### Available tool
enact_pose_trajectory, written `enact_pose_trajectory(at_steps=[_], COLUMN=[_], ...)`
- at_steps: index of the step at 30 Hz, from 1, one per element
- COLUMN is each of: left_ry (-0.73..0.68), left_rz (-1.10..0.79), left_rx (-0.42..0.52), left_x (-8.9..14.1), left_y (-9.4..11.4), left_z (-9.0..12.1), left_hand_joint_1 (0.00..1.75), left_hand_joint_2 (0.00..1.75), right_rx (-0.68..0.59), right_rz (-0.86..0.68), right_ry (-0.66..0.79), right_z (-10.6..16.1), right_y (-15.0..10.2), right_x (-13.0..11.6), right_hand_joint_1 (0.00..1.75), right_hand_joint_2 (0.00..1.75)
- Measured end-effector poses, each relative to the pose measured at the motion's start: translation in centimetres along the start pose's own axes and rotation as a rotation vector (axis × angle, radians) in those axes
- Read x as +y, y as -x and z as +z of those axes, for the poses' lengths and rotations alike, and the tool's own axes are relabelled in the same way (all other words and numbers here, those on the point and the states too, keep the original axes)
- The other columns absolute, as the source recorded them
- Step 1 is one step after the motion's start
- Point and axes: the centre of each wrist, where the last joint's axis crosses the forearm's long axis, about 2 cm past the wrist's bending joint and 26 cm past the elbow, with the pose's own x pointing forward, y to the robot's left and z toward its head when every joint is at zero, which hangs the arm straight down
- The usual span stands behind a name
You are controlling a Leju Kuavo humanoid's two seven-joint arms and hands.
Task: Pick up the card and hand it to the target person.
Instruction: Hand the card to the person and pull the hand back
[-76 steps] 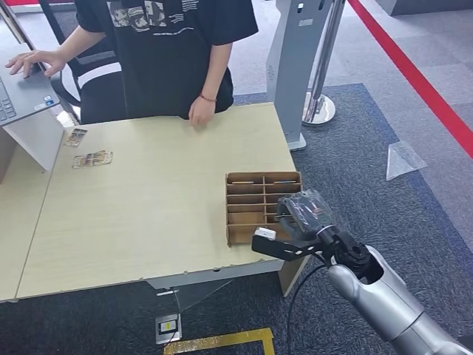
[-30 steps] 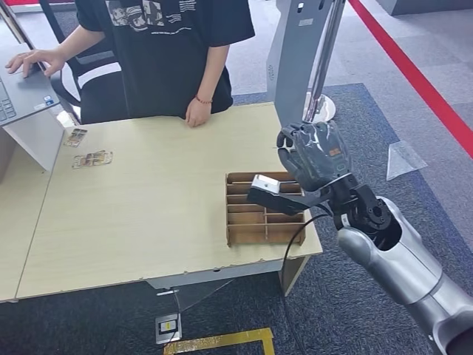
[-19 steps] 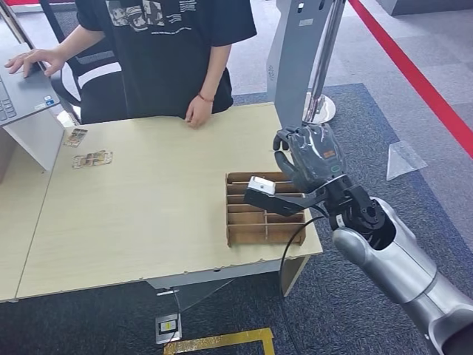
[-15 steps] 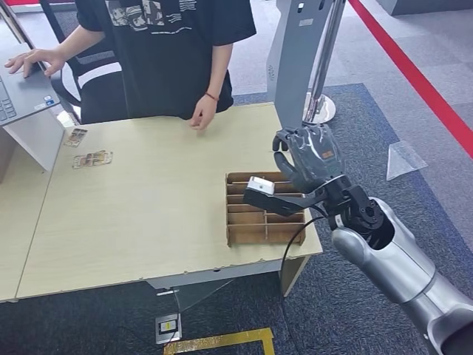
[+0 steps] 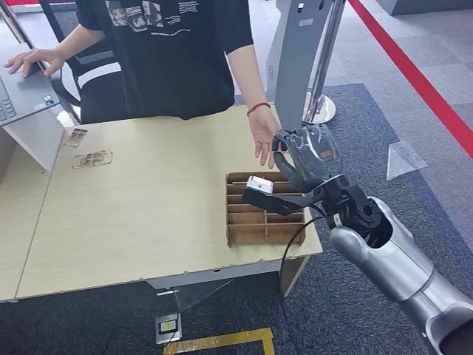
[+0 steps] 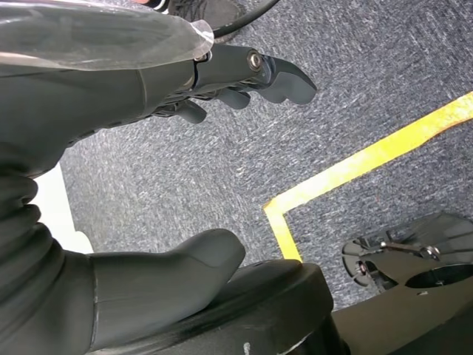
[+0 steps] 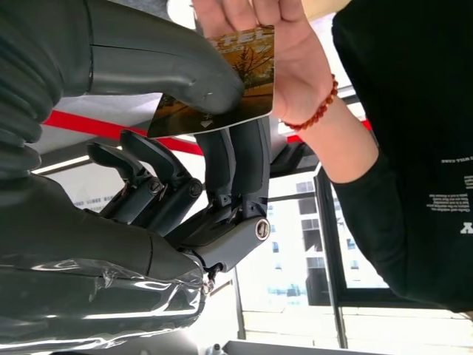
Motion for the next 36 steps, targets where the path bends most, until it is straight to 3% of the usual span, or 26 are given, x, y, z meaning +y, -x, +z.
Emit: enact_pose_trajectory(at_steps=[28,32,36], left_ry=[0.000,0.007,0.008], left_rz=[0.000,-0.083,-0.086], left_rx=[0.000,-0.044,-0.043], left_x=[0.0,-0.2,-0.2], left_y=[0.0,-0.6,-0.7], left_z=[0.0,0.0,0.0], left_hand_joint_1=[0.00,0.00,0.00], left_hand_joint_2=[1.75,1.75,1.75], right_rx=[0.000,0.244,0.241], right_rz=[0.000,0.125,0.131], right_ry=[0.000,0.006,0.011], right_z=[0.0,-6.6,-8.0], right_y=[0.0,0.8,1.1], right_x=[0.0,5.3,6.5], right_hand_joint_1=[1.75,0.00,0.00], right_hand_joint_2=[1.75,1.75,1.75])
